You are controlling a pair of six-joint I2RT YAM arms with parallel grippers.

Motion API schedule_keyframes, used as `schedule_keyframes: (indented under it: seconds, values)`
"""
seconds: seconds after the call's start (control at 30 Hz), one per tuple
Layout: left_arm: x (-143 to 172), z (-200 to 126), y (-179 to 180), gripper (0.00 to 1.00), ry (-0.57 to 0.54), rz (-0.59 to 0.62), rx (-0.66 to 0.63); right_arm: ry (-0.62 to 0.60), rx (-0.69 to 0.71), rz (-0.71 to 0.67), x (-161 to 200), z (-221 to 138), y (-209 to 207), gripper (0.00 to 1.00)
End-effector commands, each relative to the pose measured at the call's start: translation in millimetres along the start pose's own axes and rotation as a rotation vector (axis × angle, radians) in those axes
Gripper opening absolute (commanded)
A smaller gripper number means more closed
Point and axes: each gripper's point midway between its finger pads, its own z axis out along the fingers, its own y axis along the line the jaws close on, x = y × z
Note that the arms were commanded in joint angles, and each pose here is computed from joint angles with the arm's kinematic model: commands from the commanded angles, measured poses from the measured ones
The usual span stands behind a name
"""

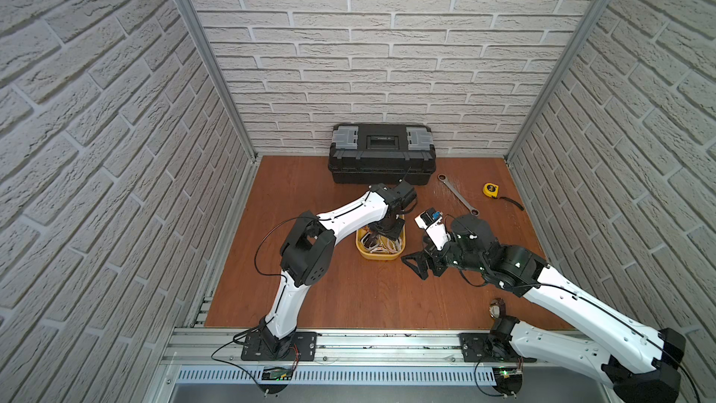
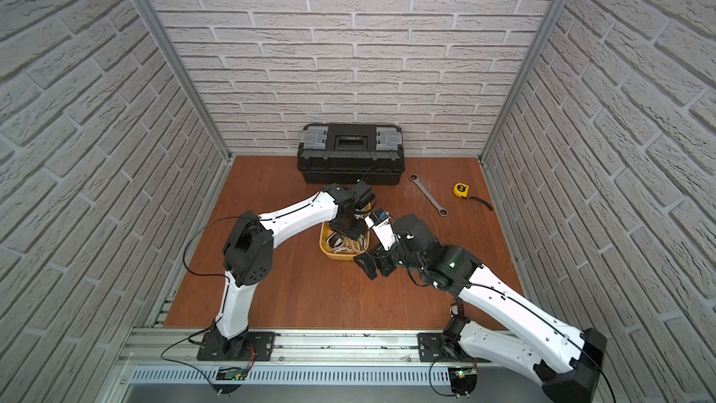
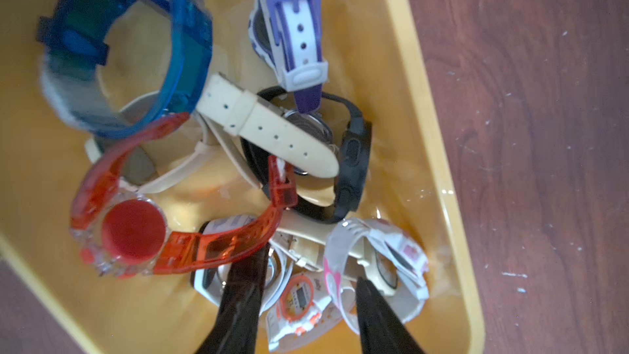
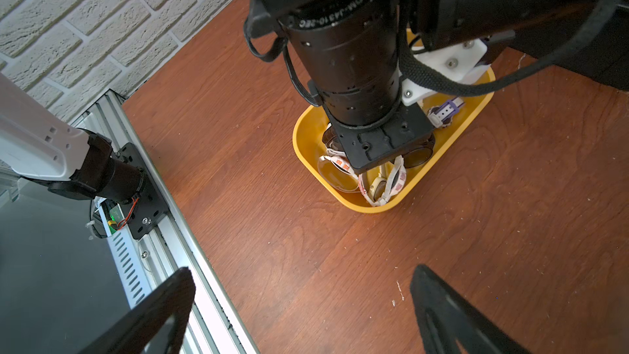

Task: Put the watch into the storage box
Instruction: Place the watch in the storage box, then pick up the watch at the center of the board.

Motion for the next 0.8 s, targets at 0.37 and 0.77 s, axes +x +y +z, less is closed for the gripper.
schedule_keyframes:
  seconds: [0.37,0.77]
  values:
    - [-23,-117,121,0.65,-0.342,-0.335,0.060,-0.039,-0.009,0.014,-13,2,3,1.00]
    - [-26,-36,150,0.54,-0.222,-0.384,0.205,-0.024,0.006,0.026,-9,7,0,1.00]
